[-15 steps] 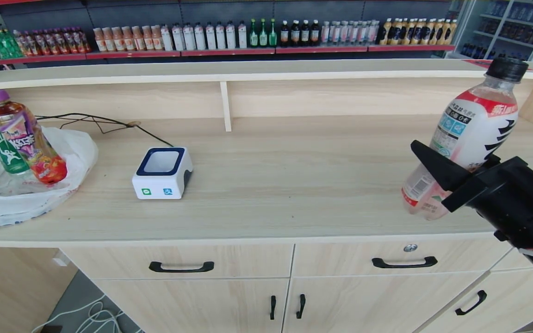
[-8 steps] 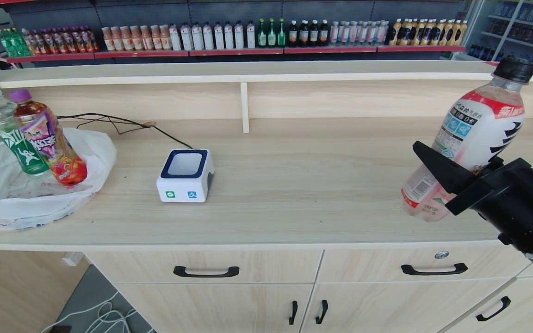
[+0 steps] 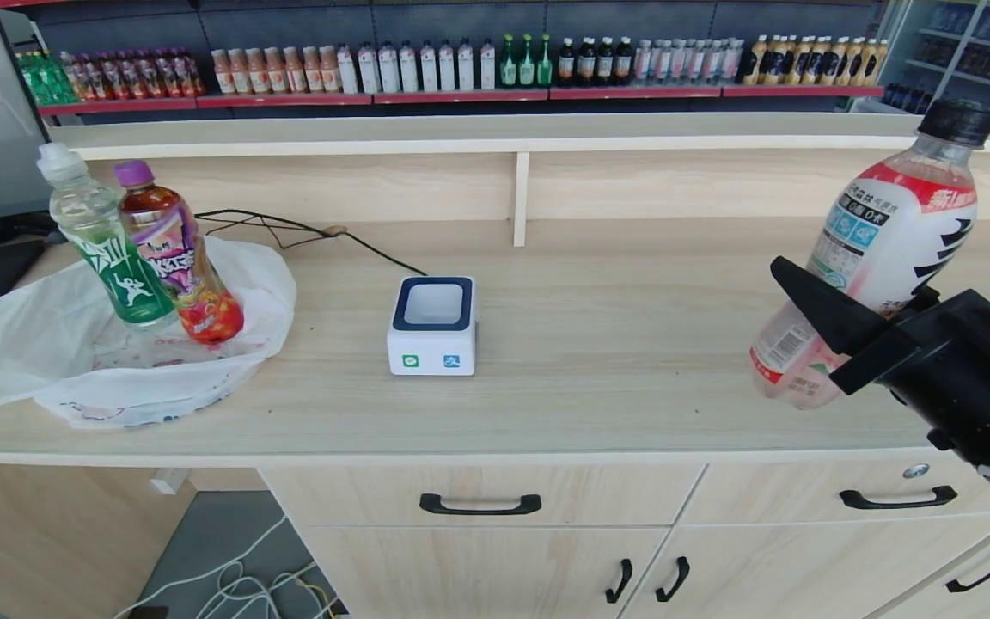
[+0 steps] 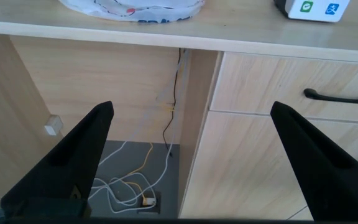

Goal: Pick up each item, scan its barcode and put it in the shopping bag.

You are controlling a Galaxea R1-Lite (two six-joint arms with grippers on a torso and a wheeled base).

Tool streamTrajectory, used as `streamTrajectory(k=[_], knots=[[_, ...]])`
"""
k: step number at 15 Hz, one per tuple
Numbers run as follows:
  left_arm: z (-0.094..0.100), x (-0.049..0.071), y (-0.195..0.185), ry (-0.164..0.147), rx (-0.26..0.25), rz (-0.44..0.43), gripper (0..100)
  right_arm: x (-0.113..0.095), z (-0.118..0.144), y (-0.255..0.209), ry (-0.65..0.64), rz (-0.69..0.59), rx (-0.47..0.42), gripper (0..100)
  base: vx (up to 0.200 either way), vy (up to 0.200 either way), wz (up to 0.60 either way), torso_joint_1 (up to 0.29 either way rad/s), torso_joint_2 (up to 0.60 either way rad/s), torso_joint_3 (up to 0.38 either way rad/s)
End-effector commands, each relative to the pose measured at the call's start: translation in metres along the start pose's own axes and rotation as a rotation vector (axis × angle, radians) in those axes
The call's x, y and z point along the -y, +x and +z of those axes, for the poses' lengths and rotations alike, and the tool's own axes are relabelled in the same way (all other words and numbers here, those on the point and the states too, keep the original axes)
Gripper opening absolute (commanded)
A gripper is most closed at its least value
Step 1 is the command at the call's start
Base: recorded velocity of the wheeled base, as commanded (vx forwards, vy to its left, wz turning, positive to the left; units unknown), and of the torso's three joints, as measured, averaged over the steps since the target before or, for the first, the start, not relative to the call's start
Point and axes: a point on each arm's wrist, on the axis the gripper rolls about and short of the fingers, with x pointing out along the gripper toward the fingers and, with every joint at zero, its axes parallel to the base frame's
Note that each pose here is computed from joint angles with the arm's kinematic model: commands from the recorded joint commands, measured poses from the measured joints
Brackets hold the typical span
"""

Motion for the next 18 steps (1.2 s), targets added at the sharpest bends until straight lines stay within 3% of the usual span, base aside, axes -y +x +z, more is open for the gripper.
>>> streamTrajectory(k=[1, 14, 18], knots=[[0.000, 0.000, 0.000, 0.000, -0.001, 0.000, 100, -0.003, 0.002, 0.000, 0.004, 0.013, 0.011, 0, 0.000, 0.200, 0.00, 0.002, 0.01, 0.007], [0.000, 0.000, 0.000, 0.001, -0.001, 0.000, 100, 0.003, 0.019, 0.013, -0.011, -0.095, 0.099, 0, 0.000, 0.200, 0.00, 0.002, 0.00, 0.005], [0.000, 0.000, 0.000, 0.003, 0.000, 0.000, 100, 0.010, 0.010, 0.024, -0.028, -0.114, 0.077, 0, 0.000, 0.000, 0.00, 0.000, 0.00, 0.000]])
